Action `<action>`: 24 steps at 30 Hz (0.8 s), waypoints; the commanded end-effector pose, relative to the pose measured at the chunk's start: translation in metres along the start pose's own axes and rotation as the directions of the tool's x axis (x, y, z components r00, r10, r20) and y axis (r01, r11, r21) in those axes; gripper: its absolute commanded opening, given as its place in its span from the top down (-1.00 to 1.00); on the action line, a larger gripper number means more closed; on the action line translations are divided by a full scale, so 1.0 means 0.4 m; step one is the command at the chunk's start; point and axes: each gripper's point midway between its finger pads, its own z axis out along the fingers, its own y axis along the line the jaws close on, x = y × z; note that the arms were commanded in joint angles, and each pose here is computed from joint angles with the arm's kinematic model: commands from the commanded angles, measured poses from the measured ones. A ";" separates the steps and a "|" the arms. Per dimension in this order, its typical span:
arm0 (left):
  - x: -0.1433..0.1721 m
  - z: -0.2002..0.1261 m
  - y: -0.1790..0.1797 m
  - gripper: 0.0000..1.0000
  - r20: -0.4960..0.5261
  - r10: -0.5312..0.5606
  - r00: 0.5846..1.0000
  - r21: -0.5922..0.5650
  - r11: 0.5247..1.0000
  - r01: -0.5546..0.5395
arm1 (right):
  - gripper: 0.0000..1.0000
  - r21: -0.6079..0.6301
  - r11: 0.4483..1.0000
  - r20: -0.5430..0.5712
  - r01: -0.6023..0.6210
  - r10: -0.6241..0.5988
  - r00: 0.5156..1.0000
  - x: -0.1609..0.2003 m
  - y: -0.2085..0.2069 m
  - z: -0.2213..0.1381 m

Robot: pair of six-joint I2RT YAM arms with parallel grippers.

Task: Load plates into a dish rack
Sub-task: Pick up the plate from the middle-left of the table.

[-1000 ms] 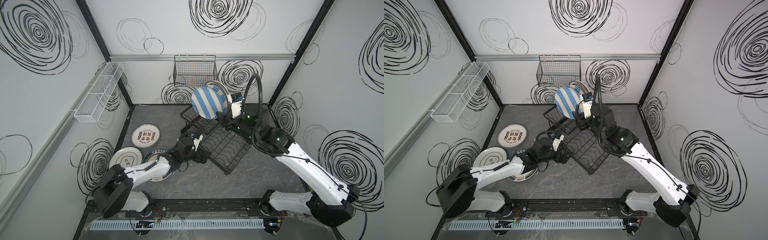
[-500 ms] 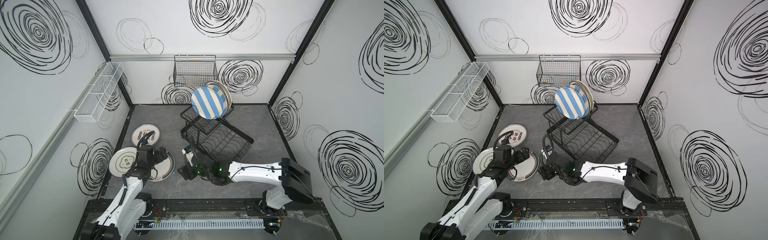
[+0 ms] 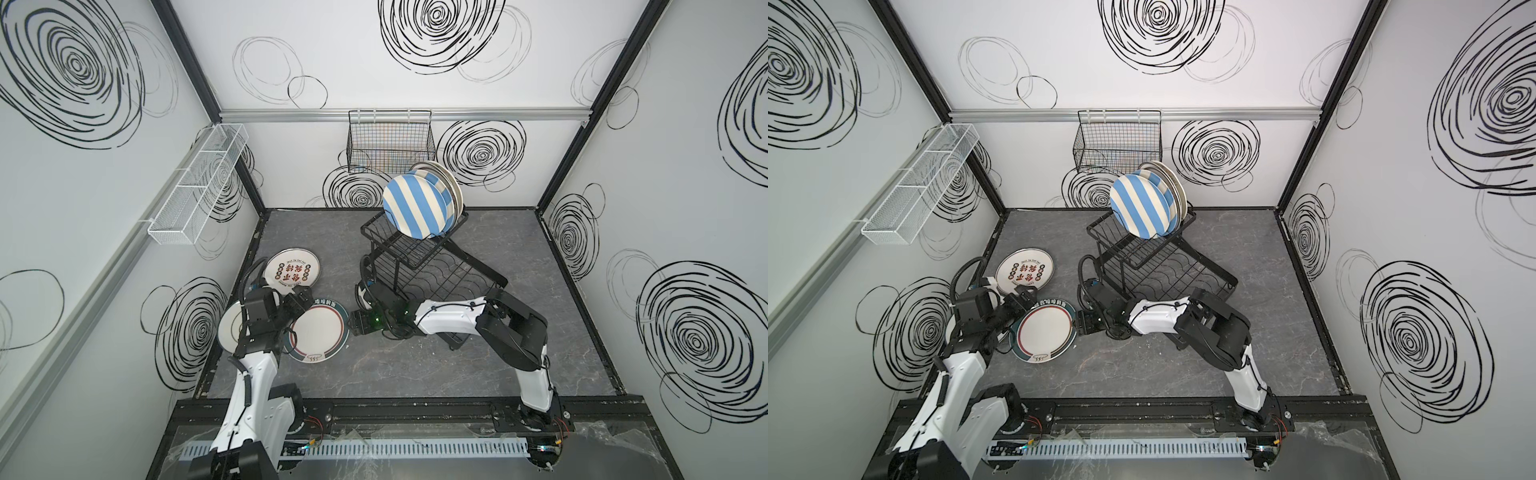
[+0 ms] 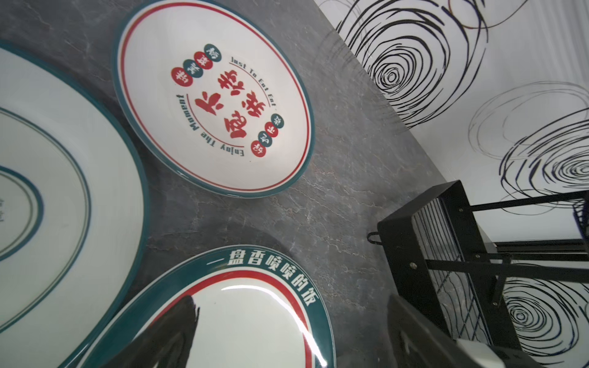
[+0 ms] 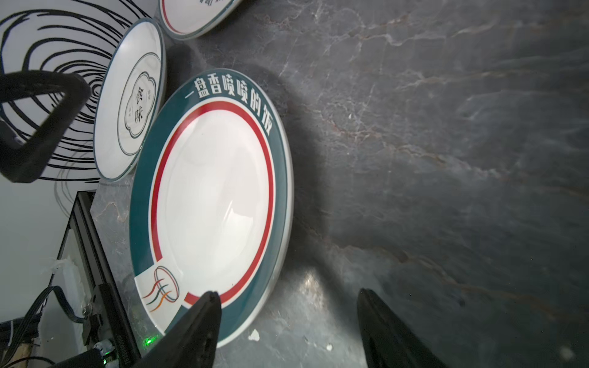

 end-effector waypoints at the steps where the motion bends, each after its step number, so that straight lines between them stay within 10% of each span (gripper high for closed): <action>1: -0.038 -0.012 -0.048 -0.92 0.024 0.036 0.999 0.070 0.997 -0.038 | -0.44 -0.055 0.998 -0.023 0.014 -0.016 1.000 -0.008 0.040 0.019; 12: -0.050 -0.016 -0.057 -0.92 0.023 0.044 0.999 0.087 0.995 -0.046 | -0.14 -0.025 1.000 -0.084 -0.003 0.001 0.996 0.006 0.005 0.084; 24: -0.061 -0.029 -0.066 -0.92 0.028 0.071 0.997 0.082 0.994 -0.073 | 0.79 -0.026 0.998 -0.061 -0.053 0.051 0.997 -0.007 -0.019 0.073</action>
